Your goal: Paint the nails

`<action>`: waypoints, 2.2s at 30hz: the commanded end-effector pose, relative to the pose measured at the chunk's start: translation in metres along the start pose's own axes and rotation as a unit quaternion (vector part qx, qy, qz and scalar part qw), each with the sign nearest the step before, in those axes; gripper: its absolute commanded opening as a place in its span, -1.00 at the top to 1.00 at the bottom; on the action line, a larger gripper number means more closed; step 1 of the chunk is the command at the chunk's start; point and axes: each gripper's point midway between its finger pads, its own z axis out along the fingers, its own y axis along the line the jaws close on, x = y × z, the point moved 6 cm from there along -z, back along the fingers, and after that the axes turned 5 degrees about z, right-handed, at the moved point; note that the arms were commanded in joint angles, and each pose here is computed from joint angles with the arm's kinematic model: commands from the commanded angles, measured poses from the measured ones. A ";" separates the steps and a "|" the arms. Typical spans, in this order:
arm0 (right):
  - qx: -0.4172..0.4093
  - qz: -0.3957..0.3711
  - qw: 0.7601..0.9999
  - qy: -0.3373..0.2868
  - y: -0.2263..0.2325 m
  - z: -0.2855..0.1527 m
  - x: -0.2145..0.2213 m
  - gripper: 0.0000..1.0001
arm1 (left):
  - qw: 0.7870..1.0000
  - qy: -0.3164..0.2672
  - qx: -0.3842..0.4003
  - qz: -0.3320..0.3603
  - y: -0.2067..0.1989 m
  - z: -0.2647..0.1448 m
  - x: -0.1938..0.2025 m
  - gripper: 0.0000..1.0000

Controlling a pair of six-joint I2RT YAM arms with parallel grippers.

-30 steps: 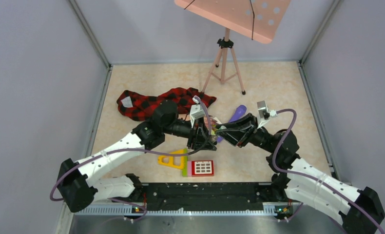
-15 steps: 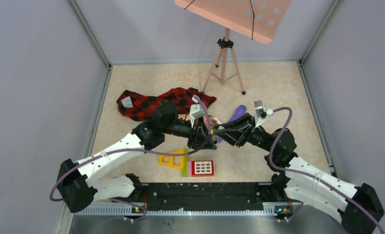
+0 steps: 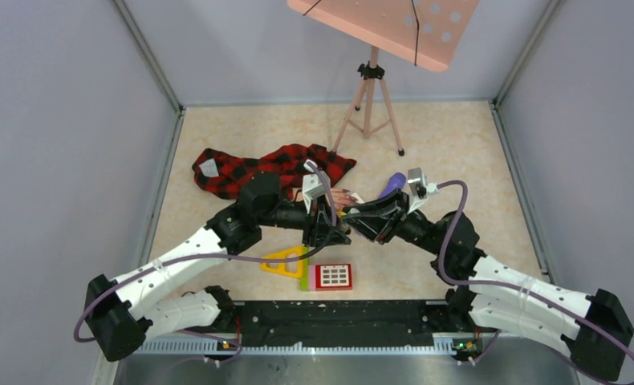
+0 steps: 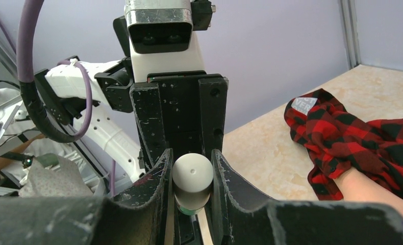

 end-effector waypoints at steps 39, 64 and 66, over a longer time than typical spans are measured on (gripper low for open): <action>0.153 0.085 0.981 0.085 -0.027 0.032 0.062 1.00 | 0.965 -0.080 -0.226 0.102 0.023 -0.037 -0.035 1.00; 0.288 0.169 0.941 0.057 -0.045 0.070 0.065 0.75 | 0.935 -0.045 -0.340 0.086 0.046 -0.053 -0.027 1.00; 0.291 0.154 0.943 0.047 -0.044 0.066 0.057 0.60 | 0.938 -0.043 -0.332 0.089 0.045 -0.052 -0.027 1.00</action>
